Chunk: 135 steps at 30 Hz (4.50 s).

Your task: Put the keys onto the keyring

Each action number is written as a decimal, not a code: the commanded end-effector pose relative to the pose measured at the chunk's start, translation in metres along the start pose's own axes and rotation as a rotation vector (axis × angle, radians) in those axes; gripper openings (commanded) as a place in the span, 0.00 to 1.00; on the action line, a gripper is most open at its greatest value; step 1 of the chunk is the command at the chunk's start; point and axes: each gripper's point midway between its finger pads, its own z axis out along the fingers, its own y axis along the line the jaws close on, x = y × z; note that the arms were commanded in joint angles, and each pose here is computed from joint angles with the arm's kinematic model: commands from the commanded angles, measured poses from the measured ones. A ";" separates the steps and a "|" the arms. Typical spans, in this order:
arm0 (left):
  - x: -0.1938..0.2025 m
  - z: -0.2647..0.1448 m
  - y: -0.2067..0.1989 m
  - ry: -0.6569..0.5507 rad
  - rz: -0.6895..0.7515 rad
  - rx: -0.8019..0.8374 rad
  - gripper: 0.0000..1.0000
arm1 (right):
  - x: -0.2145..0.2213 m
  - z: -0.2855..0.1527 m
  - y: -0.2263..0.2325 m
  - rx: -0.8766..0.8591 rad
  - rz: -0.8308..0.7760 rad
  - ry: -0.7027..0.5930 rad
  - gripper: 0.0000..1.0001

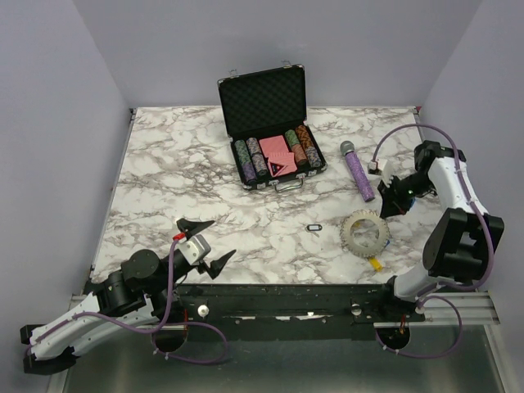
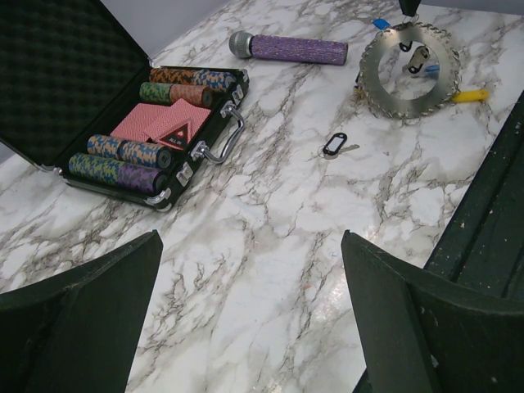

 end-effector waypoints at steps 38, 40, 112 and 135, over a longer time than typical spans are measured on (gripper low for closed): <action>0.003 0.001 0.001 0.003 0.010 -0.002 0.99 | -0.072 0.123 0.020 -0.055 -0.036 0.036 0.36; 0.004 0.002 0.000 0.005 0.012 0.000 0.99 | -0.070 0.120 0.021 -0.063 -0.037 0.056 0.38; 0.003 0.001 0.000 0.000 0.011 0.003 0.99 | -0.035 0.123 -0.012 0.015 -0.076 0.233 0.14; 0.003 0.001 -0.001 0.001 0.011 0.006 0.99 | -0.053 0.089 0.028 -0.026 -0.120 0.108 0.00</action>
